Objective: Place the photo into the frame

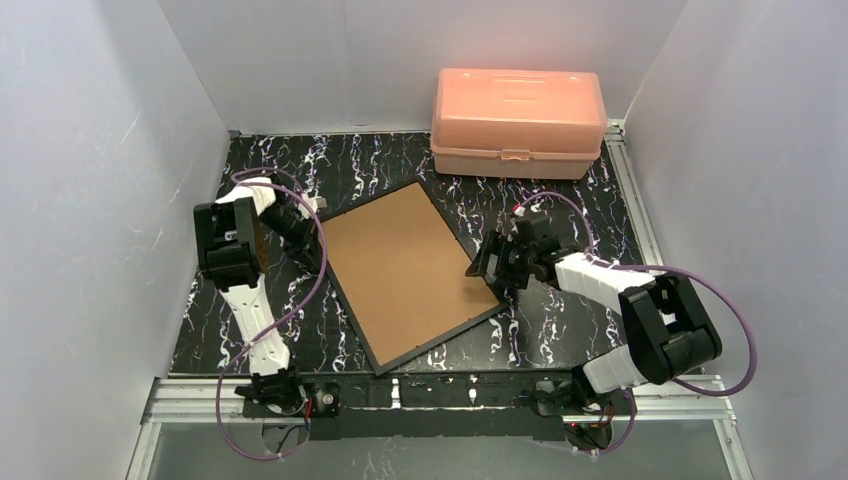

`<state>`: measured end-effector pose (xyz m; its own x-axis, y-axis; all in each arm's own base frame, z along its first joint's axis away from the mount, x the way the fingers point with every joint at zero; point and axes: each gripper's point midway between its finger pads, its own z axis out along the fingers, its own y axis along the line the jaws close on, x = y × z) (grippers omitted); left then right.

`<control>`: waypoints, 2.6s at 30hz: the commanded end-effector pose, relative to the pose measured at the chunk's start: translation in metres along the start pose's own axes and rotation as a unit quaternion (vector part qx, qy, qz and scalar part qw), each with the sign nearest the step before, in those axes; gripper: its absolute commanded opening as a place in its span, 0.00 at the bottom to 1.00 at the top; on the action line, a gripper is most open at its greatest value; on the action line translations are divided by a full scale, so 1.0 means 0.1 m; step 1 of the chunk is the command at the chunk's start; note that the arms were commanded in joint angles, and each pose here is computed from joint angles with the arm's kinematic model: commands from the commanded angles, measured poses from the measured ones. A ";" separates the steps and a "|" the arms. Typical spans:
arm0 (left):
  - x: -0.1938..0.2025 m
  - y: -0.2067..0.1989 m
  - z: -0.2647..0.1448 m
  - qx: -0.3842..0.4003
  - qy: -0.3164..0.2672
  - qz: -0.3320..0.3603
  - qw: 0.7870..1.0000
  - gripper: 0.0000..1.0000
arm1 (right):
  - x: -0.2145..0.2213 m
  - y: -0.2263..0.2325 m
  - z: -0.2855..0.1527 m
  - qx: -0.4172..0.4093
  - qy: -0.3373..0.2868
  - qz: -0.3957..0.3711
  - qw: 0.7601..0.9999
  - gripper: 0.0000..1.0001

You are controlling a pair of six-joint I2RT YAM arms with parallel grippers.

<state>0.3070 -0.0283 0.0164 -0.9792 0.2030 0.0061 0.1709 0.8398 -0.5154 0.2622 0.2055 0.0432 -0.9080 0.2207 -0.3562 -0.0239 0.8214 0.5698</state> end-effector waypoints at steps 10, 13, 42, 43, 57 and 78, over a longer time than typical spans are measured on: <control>-0.68 0.21 -0.04 -0.024 -0.053 0.018 0.998 0.00 | 0.42 0.26 0.13 -0.004 0.054 0.005 0.999 0.95; -0.58 0.14 -0.25 -0.027 -0.073 0.015 0.997 0.06 | 0.37 0.27 0.10 0.001 0.048 0.001 0.999 0.95; -0.10 -0.43 -0.04 0.085 -0.134 -0.100 0.982 0.09 | -0.29 0.28 0.54 0.041 0.012 -0.051 0.998 0.96; -0.11 -0.42 -0.03 0.085 -0.135 -0.100 0.982 0.09 | -0.28 0.28 0.54 0.041 0.013 -0.050 0.998 0.96; -0.10 -0.52 -0.18 0.109 -0.150 -0.087 0.979 0.07 | -0.22 0.23 0.52 0.048 0.020 -0.042 0.998 0.95; 0.08 -0.49 -0.16 0.124 -0.138 -0.096 0.978 0.07 | -0.18 0.19 0.49 0.049 0.020 -0.034 0.998 0.95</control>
<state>0.3015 -0.0560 0.0613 -0.9834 -0.1325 -0.1240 -0.0061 0.7072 -0.7070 0.3120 0.2580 0.0426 -0.9049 0.1496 -0.3984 -0.0848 0.8540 0.5133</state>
